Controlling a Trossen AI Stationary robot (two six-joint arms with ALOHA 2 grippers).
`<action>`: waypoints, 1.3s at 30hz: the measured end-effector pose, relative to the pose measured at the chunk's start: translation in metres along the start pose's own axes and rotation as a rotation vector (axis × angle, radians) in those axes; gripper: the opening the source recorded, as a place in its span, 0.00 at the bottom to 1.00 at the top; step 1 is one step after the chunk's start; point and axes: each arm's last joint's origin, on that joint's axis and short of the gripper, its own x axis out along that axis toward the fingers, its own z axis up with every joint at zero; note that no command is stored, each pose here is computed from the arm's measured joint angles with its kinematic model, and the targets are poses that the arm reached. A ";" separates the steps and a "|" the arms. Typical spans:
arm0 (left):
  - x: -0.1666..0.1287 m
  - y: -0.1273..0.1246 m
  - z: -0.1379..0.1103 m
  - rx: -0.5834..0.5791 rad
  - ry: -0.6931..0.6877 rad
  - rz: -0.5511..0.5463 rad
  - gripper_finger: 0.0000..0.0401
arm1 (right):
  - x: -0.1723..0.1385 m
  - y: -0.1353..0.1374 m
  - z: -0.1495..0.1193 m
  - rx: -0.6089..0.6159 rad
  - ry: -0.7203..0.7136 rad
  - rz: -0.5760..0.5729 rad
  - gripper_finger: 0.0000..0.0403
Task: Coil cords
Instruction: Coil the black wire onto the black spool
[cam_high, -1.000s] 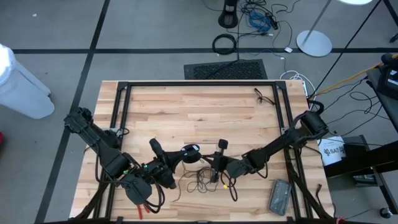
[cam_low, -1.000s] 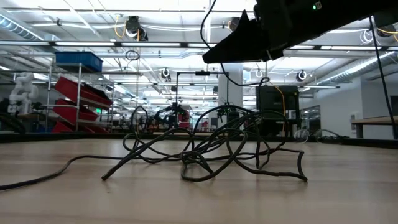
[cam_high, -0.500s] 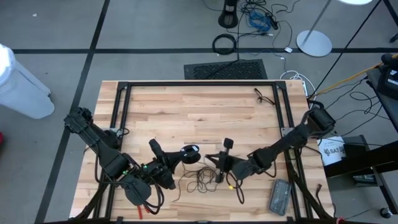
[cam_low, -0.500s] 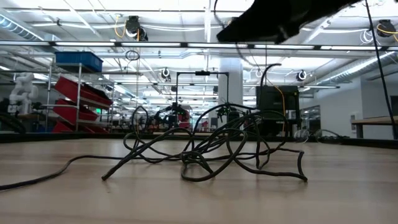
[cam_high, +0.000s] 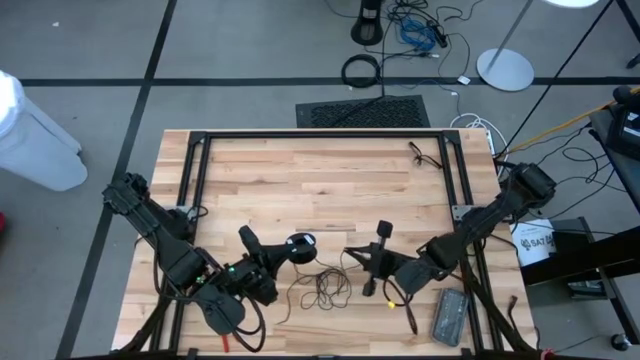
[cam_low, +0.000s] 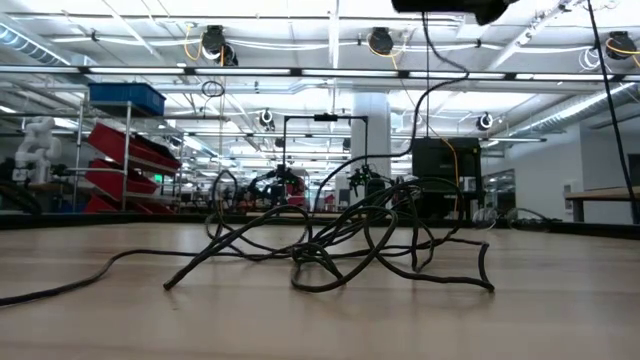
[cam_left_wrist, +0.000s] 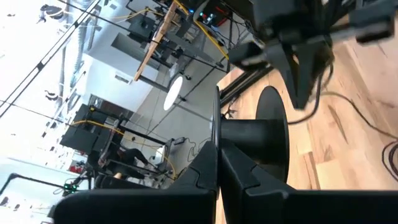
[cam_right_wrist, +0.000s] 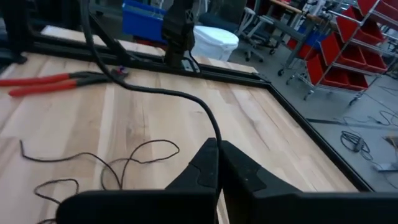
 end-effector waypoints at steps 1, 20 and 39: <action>0.000 0.000 -0.001 0.011 0.004 -0.001 0.00 | -0.003 -0.001 0.002 0.008 -0.007 0.004 0.00; -0.023 -0.010 0.000 0.119 -0.052 -0.057 0.00 | -0.041 -0.015 0.037 0.132 -0.148 0.041 0.00; 0.017 -0.016 -0.004 0.147 0.149 0.245 0.00 | -0.034 0.007 0.042 0.231 -0.271 0.247 0.00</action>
